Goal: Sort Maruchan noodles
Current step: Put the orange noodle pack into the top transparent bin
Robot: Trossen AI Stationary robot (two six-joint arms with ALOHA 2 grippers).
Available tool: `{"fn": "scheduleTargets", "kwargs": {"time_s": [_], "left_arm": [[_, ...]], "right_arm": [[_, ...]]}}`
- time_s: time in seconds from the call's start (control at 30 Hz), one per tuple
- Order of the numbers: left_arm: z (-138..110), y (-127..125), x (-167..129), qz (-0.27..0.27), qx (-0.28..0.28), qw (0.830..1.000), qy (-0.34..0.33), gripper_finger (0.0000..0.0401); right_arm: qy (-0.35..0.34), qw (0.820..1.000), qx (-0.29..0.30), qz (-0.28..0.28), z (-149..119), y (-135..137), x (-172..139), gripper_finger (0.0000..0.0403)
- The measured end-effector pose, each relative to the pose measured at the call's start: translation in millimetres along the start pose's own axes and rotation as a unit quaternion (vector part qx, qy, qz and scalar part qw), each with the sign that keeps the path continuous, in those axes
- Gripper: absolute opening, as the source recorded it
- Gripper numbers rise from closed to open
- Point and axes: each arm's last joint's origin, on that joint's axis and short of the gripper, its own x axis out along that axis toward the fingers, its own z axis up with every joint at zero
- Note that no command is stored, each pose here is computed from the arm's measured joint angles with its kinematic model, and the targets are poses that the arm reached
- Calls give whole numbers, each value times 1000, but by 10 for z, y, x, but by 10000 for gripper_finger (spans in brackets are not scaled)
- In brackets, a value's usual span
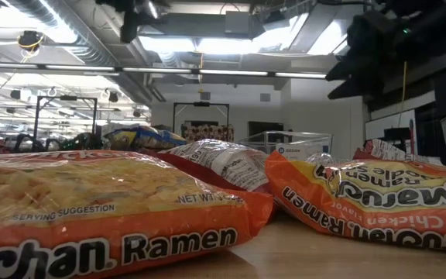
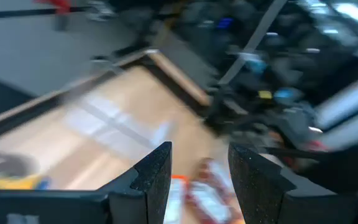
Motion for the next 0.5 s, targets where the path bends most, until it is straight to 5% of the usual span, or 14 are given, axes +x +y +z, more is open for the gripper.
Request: {"fn": "scheduleTargets", "kwargs": {"time_s": [0.3, 0.5], "left_arm": [[-235, -443, 156, -105, 63, 991, 52, 152], [-493, -671, 203, -95, 107, 985, 94, 152]], "right_arm": [[116, 993, -15, 9, 138, 101, 148, 278], [179, 984, -13, -2, 40, 73, 174, 278]]}}
